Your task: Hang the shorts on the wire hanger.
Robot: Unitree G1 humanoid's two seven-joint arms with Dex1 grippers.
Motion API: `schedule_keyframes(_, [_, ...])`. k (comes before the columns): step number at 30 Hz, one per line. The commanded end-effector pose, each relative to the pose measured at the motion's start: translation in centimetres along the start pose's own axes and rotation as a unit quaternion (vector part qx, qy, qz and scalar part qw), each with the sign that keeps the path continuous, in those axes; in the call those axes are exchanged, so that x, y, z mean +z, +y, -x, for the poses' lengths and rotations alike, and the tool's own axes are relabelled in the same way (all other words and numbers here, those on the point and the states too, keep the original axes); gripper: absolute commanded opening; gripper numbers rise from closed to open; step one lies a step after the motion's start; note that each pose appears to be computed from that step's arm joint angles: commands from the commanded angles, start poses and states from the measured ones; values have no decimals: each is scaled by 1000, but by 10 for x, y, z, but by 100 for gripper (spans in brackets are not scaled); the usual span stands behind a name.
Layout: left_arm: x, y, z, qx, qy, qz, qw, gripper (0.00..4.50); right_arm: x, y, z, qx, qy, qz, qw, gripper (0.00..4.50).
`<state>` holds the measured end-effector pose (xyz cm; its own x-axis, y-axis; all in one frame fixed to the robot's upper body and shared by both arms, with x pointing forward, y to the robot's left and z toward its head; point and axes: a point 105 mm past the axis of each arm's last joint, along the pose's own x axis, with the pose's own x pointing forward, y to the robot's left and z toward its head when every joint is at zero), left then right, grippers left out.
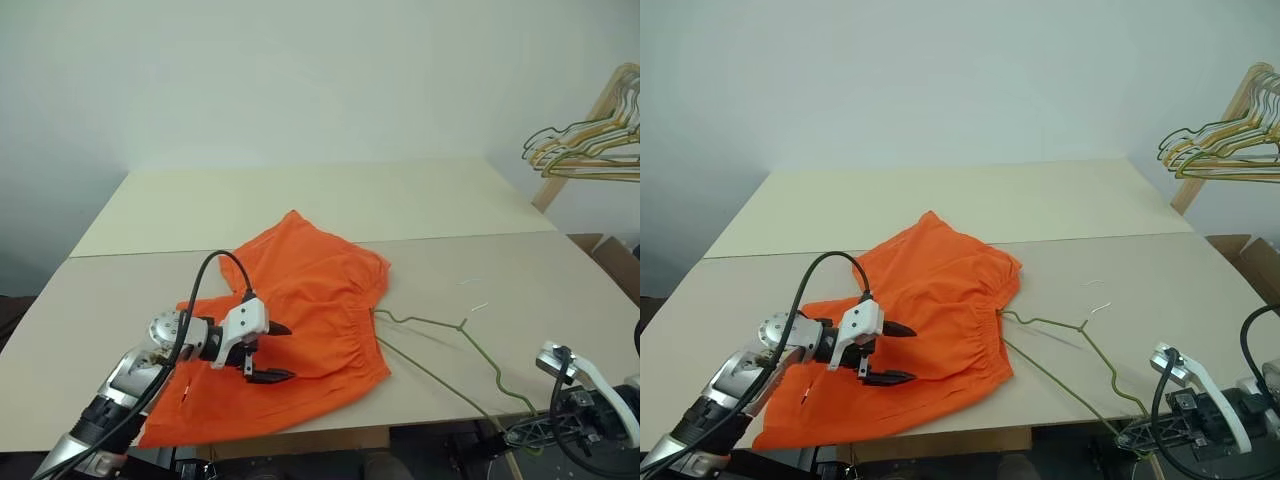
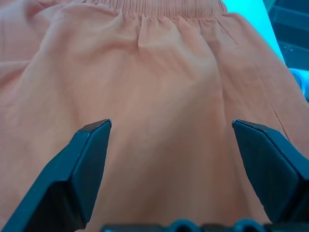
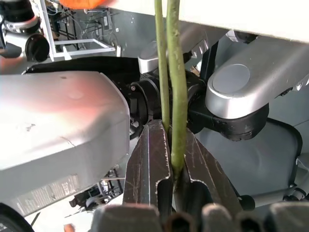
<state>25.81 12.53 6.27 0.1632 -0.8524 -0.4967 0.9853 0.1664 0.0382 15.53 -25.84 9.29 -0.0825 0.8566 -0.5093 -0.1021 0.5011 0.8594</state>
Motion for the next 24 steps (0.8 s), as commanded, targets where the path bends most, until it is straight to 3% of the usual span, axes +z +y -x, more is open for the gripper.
schedule_keyframes(1, [6,0,1,3,1,-22,1000,436,4,14,-2,37,9,-13,999,0])
schedule_keyframes(7, [4,0,1,8,3,-22,1000,436,9,31,-2,89,11,-13,996,0])
schedule_keyframes(12, [2,-1,-1,10,7,-27,1000,436,40,22,-2,88,-46,-45,994,0])
schedule_keyframes(18, [0,0,0,15,9,-28,999,436,40,21,-17,87,-14,-51,995,0])
schedule_keyframes(24, [-4,-1,-1,18,18,-35,999,436,61,11,-23,73,-45,-57,995,0])
